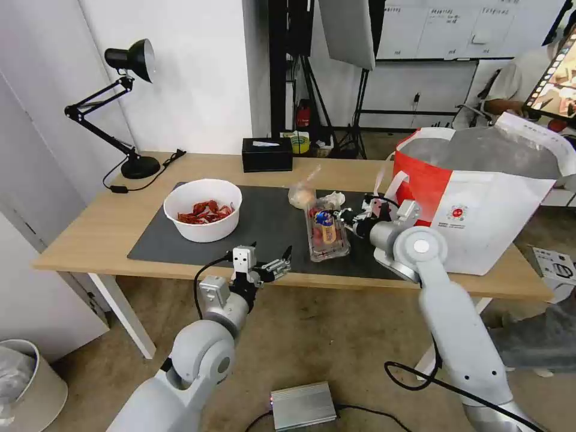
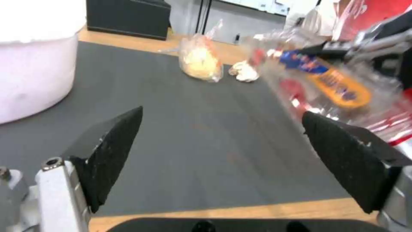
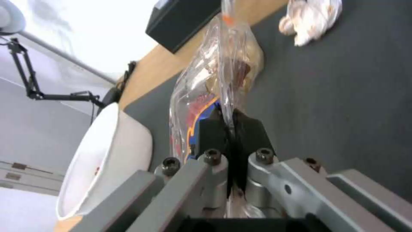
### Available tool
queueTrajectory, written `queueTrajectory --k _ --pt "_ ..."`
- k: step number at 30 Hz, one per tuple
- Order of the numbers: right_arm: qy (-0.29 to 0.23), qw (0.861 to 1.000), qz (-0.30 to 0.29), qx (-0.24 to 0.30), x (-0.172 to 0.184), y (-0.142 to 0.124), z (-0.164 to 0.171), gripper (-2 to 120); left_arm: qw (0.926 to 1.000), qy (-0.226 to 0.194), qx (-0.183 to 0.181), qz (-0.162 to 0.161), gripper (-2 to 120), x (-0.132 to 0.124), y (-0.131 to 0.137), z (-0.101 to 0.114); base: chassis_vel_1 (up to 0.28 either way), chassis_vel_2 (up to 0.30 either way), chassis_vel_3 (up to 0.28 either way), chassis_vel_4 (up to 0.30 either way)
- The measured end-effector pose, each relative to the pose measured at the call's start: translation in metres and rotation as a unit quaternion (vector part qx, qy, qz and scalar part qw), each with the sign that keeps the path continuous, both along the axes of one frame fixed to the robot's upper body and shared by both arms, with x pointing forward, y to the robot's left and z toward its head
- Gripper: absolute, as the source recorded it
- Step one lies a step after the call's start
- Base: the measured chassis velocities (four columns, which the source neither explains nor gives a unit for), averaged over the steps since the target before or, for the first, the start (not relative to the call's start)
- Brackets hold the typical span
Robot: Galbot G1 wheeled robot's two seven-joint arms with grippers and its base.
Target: Pick up the trash from the table and place it into the takeout bag.
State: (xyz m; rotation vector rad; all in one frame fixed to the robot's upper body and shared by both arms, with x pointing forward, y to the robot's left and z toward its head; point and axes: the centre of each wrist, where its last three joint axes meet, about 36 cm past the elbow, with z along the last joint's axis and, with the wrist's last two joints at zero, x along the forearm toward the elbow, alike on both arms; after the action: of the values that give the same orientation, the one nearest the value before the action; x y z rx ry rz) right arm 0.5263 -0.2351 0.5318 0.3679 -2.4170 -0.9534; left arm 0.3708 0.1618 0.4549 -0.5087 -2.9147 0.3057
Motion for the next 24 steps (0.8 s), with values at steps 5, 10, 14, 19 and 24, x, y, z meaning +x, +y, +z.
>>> queueTrajectory --k 5,10,14,19,24 --pt "-0.013 1.000 -0.003 -0.005 -0.005 -0.003 0.008 0 1.0000 0.003 0.000 0.003 100 -0.004 0.003 -0.002 0.000 0.000 0.000 0.000" --pt "-0.038 0.999 -0.012 -0.012 -0.014 -0.009 0.017 0 0.9999 0.011 0.000 0.004 100 -0.012 0.003 -0.006 0.000 0.000 0.000 0.000" --pt "-0.073 0.997 -0.024 -0.024 -0.024 -0.013 0.024 0 0.9999 0.013 0.001 0.005 100 -0.016 0.003 -0.008 0.000 0.000 0.000 0.000" --pt "-0.163 0.984 -0.043 -0.056 -0.032 -0.013 0.025 0 0.9999 0.009 -0.001 0.008 100 -0.018 0.003 -0.010 0.000 0.000 0.000 0.000" --pt "-0.221 0.971 -0.053 -0.069 -0.034 -0.013 0.026 0 0.9999 0.009 -0.003 0.009 100 -0.019 0.000 -0.011 0.000 0.000 0.000 0.000"
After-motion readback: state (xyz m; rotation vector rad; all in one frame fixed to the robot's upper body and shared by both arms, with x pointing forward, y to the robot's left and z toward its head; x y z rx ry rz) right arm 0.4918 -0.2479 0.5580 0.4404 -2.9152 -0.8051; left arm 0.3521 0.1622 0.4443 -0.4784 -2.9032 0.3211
